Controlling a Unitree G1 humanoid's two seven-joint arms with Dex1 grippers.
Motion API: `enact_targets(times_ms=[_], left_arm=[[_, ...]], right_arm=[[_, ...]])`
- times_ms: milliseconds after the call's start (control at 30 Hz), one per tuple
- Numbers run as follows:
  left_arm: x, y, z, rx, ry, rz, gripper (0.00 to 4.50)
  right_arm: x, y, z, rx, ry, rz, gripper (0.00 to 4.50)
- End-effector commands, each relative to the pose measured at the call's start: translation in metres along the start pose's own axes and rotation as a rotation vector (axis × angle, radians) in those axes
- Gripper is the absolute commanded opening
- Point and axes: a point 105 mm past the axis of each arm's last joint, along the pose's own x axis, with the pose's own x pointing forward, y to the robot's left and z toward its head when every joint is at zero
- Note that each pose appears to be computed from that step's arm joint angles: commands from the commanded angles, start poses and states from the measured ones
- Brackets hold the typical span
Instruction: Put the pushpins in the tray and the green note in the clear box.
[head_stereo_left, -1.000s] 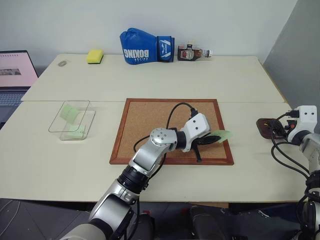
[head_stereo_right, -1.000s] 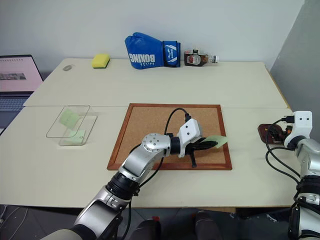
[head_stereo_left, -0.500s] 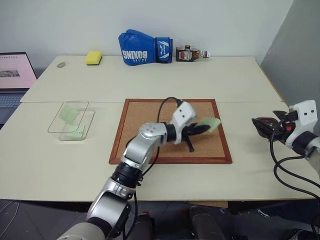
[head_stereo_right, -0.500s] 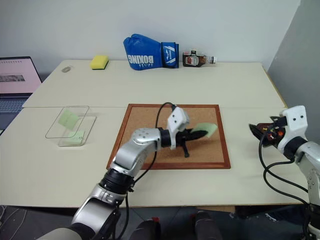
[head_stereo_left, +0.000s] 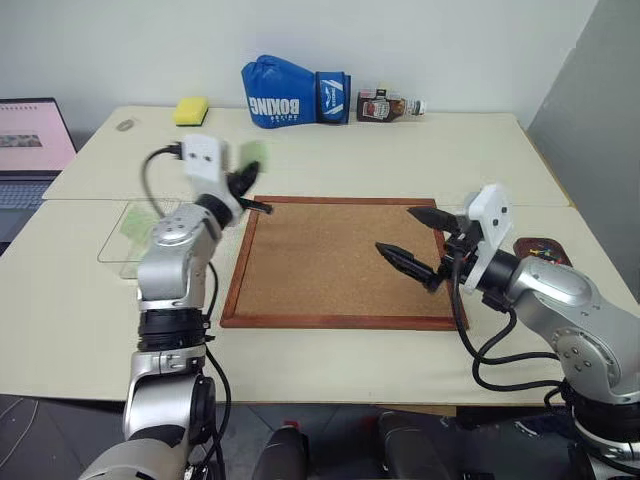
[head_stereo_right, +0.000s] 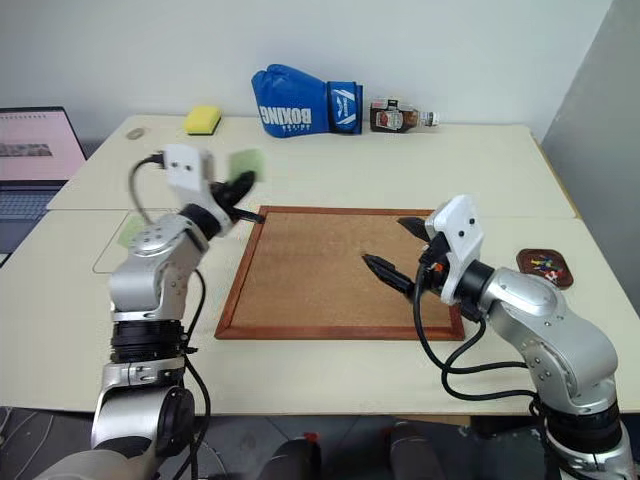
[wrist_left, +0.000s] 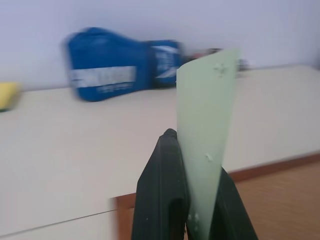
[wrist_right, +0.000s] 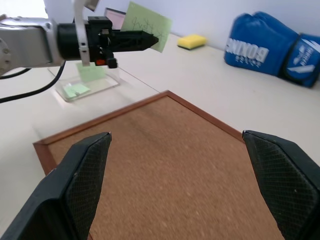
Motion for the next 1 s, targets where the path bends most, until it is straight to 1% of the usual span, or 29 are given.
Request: enact_targets(times_ms=[33,100,200,367,533,600,633,733,900,1000], left_arm=[[-0.012,0.065,0.009,-0.003,-0.023,0.311,0.00],[-0.022,0.086,0.001,0.023,0.020,0.400,0.00],[-0.030,0.100,-0.012,0.024,0.076,0.451,0.00],[-0.035,0.103,-0.025,-0.007,0.133,0.469,0.00],[-0.036,0.103,-0.035,-0.046,0.181,0.466,0.00],[-0.036,0.103,-0.037,-0.052,0.188,0.459,0.40],[-0.036,0.102,-0.038,-0.057,0.190,0.452,0.53],[-0.037,0.101,-0.038,-0.057,0.188,0.456,1.20],[-0.038,0.102,-0.038,-0.059,0.190,0.464,2.05],[-0.038,0.100,-0.037,-0.053,0.184,0.457,2.64]], right_arm=[[0.004,0.016,0.017,-0.017,-0.070,0.103,4.45],[0.006,0.023,0.022,0.000,-0.101,0.156,4.45],[0.010,0.032,0.034,0.027,-0.166,0.205,4.45],[0.015,0.035,0.051,0.024,-0.247,0.215,4.45],[0.016,0.034,0.054,0.014,-0.260,0.205,4.45],[0.017,0.033,0.053,0.011,-0.259,0.201,4.50],[0.018,0.033,0.053,0.010,-0.257,0.199,4.50],[0.019,0.030,0.048,-0.003,-0.239,0.187,4.50],[0.020,0.028,0.047,0.000,-0.239,0.174,4.50],[0.020,0.027,0.046,0.003,-0.237,0.169,4.50]])
